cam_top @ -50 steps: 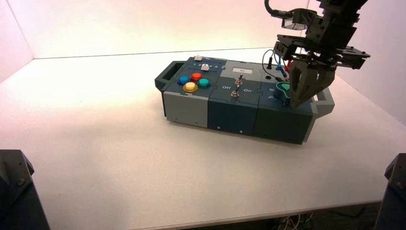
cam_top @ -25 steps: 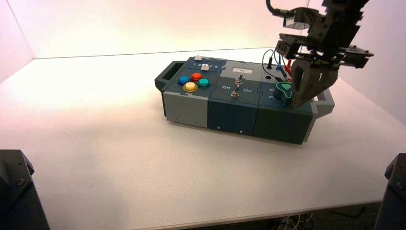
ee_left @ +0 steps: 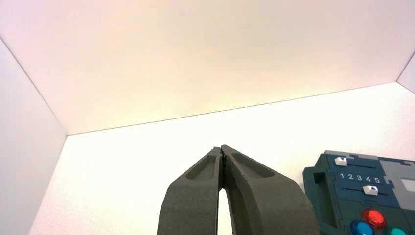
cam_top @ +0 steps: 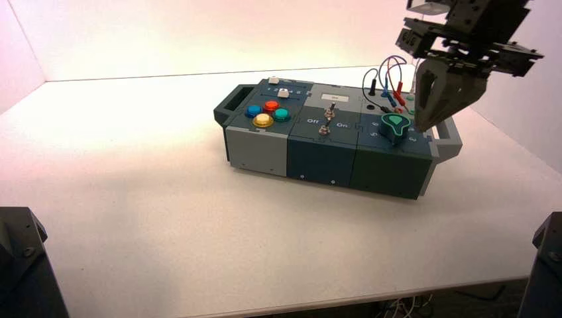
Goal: Turn the knob to position 4.
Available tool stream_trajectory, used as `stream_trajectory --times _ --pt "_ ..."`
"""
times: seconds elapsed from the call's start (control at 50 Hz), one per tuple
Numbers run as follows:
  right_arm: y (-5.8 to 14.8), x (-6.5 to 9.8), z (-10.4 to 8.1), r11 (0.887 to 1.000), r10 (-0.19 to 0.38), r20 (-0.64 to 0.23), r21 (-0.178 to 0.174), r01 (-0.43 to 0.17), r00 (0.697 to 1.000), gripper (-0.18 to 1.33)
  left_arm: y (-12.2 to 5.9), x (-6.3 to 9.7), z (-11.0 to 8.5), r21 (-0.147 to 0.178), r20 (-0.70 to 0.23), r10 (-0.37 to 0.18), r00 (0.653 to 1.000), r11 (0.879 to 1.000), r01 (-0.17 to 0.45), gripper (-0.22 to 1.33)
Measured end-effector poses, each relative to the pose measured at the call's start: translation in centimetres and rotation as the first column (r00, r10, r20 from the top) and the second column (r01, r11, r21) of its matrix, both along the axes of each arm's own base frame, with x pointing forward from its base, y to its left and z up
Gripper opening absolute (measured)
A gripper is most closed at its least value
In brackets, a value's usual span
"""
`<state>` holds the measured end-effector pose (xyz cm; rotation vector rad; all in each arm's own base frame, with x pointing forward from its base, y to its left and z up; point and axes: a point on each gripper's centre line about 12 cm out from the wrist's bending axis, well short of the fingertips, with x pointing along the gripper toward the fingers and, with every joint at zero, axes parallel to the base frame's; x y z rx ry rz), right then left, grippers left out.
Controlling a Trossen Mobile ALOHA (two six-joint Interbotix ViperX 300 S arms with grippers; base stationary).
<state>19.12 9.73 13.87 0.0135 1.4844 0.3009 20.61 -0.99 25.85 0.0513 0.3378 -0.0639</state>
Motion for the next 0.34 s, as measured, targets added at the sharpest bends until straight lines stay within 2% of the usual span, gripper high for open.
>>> stream_trajectory --times 0.34 --pt "-0.27 -0.62 0.33 1.0 0.003 0.033 0.01 -0.004 0.999 -0.14 0.03 0.2 -0.02 0.002 -0.005 0.001 1.0 1.0 -0.001 -0.16"
